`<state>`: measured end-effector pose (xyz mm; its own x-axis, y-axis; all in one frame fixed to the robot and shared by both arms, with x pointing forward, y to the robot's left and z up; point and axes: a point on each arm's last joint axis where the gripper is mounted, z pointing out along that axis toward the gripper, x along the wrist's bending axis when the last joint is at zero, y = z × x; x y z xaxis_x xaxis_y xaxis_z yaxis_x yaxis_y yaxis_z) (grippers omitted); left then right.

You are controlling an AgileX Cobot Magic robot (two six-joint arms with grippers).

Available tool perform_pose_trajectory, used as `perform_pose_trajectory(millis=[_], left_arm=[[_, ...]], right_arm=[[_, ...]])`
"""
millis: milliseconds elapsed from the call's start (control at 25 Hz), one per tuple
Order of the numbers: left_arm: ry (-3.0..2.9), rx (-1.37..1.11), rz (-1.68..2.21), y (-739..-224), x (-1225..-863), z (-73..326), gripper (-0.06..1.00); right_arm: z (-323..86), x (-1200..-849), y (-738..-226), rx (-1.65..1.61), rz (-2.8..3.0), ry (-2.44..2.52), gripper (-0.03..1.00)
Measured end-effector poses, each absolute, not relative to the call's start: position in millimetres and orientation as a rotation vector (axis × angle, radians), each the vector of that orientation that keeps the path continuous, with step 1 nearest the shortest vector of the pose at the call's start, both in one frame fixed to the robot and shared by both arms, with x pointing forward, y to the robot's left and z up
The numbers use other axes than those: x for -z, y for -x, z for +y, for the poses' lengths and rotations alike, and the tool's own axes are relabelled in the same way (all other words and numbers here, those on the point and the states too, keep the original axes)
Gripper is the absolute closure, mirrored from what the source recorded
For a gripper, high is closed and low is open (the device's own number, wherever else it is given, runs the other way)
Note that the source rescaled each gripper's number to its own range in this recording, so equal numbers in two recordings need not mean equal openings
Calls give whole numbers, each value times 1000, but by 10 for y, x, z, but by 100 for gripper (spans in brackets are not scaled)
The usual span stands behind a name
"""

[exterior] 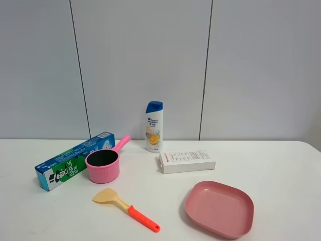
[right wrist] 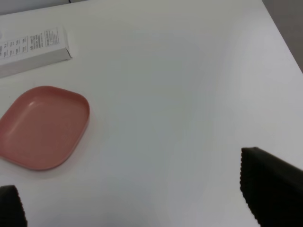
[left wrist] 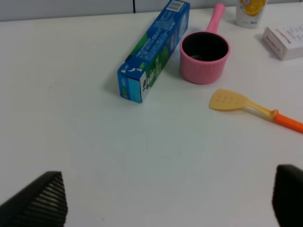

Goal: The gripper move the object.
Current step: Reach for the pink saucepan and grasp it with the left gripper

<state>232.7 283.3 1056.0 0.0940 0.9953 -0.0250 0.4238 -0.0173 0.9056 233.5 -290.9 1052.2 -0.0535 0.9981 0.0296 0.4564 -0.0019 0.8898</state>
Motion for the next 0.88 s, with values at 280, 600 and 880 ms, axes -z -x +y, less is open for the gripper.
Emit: perform_pose_trajectory(millis=[280,600,880], left_arm=[[-1564,-893,1446,-2327,-10560,2833,-6],[-1564,-893,1446,-2327,-10560,2833,-6],[-1564,-893,1446,-2327,-10560,2833,-6]], right_arm=[[-2909,-10522,-2335,-1003,1590,-1535,-3],[-2909,-10522,-2335,-1003,1590,-1535,-3],[-2909,-10522,-2335,-1003,1590,-1535,-3]])
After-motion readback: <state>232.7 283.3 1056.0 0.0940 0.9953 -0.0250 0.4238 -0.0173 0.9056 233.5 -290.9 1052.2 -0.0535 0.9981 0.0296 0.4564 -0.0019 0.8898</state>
